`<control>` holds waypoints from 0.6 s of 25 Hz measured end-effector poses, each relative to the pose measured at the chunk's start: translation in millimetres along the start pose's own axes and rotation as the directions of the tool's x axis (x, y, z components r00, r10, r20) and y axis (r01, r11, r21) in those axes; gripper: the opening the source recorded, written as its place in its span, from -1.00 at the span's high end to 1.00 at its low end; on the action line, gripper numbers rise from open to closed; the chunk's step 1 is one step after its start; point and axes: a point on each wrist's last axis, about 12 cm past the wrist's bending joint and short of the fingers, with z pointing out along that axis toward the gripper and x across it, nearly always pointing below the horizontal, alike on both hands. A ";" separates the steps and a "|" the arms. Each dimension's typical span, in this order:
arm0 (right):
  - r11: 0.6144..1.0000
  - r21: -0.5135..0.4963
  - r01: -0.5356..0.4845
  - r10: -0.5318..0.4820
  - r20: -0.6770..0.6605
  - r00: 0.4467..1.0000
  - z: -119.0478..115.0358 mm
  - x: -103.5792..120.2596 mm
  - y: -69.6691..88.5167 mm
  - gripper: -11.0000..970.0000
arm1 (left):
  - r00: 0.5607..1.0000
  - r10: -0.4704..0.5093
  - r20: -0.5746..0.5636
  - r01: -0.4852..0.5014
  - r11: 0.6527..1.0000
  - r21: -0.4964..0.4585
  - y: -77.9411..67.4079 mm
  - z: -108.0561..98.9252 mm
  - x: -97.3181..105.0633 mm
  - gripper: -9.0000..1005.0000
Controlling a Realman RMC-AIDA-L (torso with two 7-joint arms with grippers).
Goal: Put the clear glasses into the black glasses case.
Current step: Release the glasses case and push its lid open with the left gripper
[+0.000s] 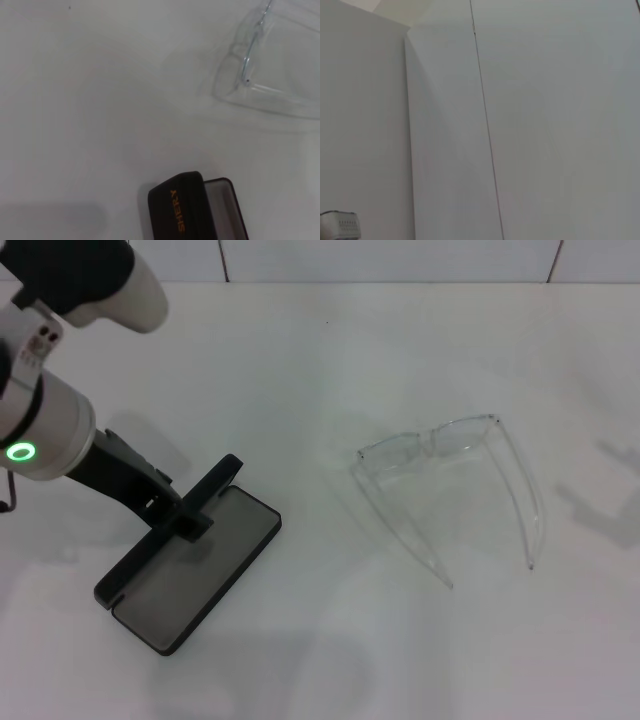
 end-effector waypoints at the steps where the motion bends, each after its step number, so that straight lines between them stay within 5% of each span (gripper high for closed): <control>1: 1.000 0.002 0.001 -0.001 -0.001 1.000 -0.8 0.1 0.2 -0.83 | 1.000 -0.003 -0.007 0.003 1.000 0.003 2.3 4.2 0.1 -0.32; 15: 1.000 0.018 0.015 -0.015 0.001 1.000 -4.1 0.5 1.0 -0.83 | 0.997 -0.020 -0.081 0.020 1.000 0.001 17.2 28.8 3.4 -0.33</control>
